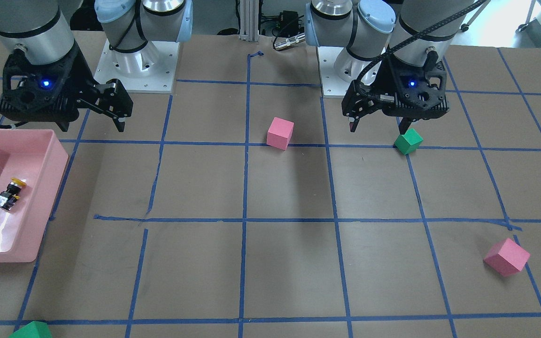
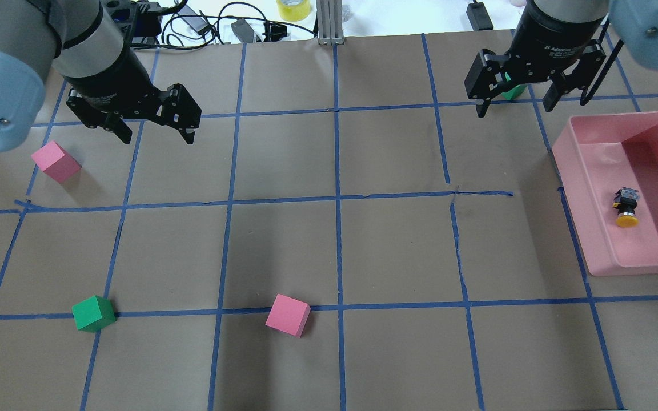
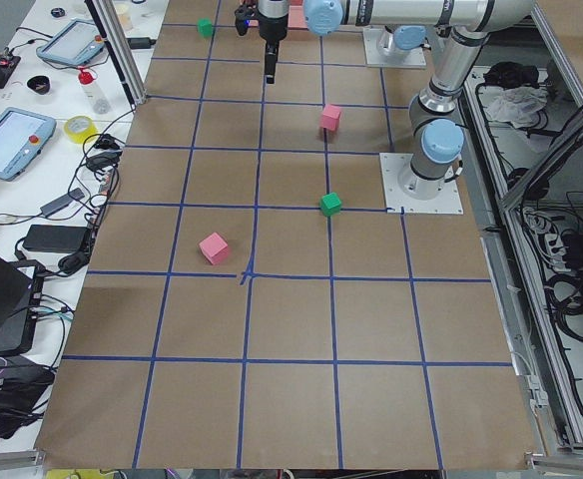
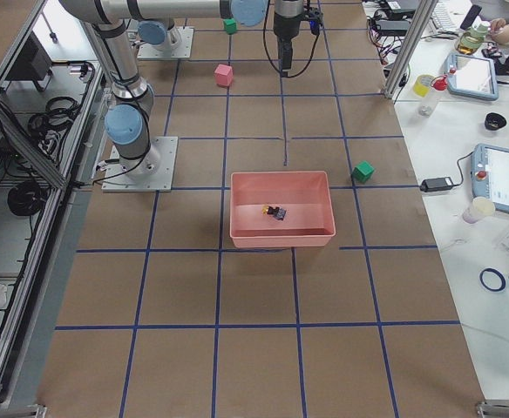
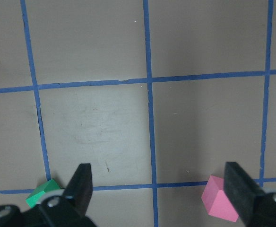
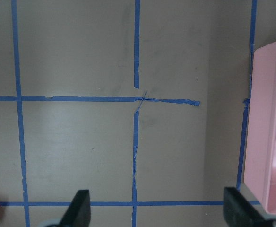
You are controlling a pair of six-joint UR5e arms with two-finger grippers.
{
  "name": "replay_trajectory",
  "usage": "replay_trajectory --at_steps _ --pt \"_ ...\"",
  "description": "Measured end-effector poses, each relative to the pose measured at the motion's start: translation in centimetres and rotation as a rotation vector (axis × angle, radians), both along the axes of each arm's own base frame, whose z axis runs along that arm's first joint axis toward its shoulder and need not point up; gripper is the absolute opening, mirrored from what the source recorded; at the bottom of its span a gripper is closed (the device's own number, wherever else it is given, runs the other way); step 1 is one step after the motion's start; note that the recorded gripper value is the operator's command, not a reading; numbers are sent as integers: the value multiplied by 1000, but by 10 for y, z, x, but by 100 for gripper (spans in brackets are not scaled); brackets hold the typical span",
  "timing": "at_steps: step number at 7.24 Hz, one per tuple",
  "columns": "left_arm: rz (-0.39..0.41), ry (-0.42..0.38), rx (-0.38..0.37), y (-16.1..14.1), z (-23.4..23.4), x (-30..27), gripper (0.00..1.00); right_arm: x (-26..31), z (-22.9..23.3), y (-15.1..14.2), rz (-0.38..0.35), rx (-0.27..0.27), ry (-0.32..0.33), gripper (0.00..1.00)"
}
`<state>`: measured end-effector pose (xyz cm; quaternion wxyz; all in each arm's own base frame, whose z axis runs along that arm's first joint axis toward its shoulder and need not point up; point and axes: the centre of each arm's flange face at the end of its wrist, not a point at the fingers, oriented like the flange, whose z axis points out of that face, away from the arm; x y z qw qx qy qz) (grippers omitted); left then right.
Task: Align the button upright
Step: 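Move the right gripper over the pink bin toward the black button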
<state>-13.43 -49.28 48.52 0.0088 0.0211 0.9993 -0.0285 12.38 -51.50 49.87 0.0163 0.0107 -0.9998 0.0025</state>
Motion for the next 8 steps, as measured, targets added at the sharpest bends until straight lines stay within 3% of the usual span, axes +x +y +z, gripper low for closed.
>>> replay_trajectory --at_steps 6,8 --pt "1 -1 -1 0 0 0 100 -3 -9 0 -12 15 14 100" --pt "0 -1 0 0 0 0 100 -30 -12 -9 -23 3 76 100"
